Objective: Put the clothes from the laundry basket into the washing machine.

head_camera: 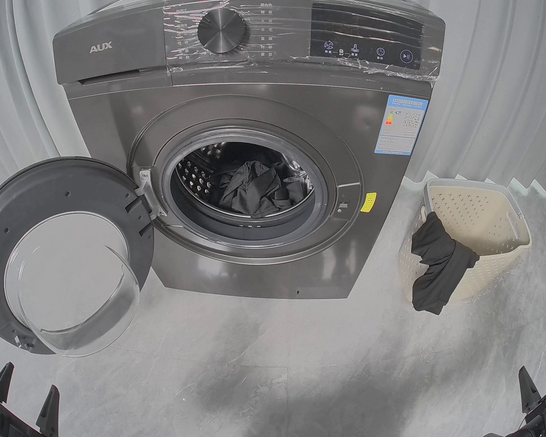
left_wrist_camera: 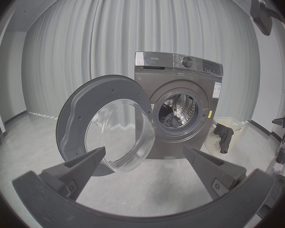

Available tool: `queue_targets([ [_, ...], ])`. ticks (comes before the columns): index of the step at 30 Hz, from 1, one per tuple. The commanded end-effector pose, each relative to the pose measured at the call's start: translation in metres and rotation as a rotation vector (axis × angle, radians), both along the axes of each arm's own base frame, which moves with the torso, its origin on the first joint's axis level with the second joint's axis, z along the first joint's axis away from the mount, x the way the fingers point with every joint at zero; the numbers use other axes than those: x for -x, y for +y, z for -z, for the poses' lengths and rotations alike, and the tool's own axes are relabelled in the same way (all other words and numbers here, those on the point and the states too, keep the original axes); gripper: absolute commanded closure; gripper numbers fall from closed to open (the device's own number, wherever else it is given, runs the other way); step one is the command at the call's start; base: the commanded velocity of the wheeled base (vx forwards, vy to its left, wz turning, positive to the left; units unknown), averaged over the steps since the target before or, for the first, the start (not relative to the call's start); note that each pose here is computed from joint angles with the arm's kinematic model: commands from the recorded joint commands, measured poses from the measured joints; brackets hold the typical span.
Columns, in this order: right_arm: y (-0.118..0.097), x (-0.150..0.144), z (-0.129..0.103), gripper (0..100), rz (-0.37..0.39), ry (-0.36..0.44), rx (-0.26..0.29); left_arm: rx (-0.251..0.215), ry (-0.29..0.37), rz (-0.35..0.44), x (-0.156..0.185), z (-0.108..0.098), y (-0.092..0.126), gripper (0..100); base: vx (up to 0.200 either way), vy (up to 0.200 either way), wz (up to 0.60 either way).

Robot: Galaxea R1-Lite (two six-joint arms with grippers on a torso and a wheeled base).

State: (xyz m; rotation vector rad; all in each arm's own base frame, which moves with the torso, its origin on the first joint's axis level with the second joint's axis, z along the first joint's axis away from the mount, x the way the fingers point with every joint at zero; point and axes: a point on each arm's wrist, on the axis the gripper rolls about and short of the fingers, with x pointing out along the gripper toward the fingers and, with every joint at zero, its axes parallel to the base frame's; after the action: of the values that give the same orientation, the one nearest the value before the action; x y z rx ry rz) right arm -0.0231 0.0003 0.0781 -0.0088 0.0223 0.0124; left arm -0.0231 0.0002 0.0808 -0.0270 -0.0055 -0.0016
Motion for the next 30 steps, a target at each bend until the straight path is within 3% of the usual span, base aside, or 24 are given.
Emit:
queue_targets([
  [1,0.0,0.0,0.0021,0,-0.001,0.001,0.0,0.001,0.006,-0.001,-0.0003,0.0053,0.0,0,0.0,0.0,0.0],
  [7,0.0,0.0,0.0021,0,-0.001,0.001,0.0,-0.001,0.006,-0.001,-0.0003,0.0053,0.0,0,0.0,0.0,0.0],
  [28,0.0,0.0,0.0021,0,-0.001,0.001,0.0,0.001,0.006,-0.001,-0.0003,0.0053,0.0,0,0.0,-0.2,0.0],
  [30,0.0,0.0,0.0021,0,-0.001,0.001,0.0,0.002,0.006,-0.001,-0.0003,0.0053,0.0,0,0.0,0.0,0.0],
])
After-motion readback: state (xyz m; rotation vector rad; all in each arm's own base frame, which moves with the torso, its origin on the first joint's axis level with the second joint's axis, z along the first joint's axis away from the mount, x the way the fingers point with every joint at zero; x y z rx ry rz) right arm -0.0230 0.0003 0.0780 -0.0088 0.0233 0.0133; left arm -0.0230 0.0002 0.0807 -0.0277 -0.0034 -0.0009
